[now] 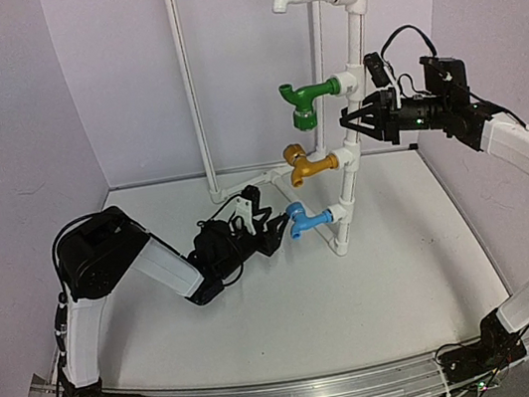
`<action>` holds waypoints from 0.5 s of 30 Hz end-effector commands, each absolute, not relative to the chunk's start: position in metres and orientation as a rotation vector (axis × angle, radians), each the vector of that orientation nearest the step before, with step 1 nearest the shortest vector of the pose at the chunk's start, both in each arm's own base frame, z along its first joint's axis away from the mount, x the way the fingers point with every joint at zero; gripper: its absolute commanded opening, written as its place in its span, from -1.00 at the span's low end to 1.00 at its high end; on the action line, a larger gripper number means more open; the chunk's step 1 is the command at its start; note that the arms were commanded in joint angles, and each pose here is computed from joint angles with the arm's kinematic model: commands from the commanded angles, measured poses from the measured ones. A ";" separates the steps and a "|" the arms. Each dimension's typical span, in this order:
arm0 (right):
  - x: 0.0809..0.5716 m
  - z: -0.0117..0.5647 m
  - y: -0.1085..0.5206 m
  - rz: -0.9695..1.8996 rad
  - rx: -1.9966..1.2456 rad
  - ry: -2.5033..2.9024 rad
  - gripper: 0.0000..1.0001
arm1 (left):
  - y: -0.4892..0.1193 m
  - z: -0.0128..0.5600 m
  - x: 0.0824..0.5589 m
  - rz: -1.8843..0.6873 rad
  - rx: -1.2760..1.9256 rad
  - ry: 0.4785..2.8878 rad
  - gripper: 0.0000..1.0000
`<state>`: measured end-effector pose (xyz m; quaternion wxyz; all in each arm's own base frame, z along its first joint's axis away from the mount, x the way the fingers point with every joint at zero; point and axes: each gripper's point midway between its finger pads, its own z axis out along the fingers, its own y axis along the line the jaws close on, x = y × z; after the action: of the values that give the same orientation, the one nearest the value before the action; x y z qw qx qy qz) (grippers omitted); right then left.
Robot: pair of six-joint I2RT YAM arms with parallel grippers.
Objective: Install the water faucets
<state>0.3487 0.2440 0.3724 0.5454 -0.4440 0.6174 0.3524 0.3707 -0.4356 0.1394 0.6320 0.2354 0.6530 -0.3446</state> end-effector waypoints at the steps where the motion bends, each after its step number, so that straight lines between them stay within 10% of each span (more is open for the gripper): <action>1: 0.351 0.319 0.235 0.870 -0.984 1.730 -1.00 | -0.439 0.184 0.371 -0.807 0.535 1.347 -0.03; 15: 0.351 0.319 0.235 0.868 -0.985 1.728 -1.00 | -0.462 0.211 0.337 -0.949 0.739 1.236 -0.08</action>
<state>0.3485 0.2438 0.3723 0.5450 -0.4442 0.6173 0.3529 0.3666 -0.4417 0.1475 0.6303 0.2857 0.6240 -0.3630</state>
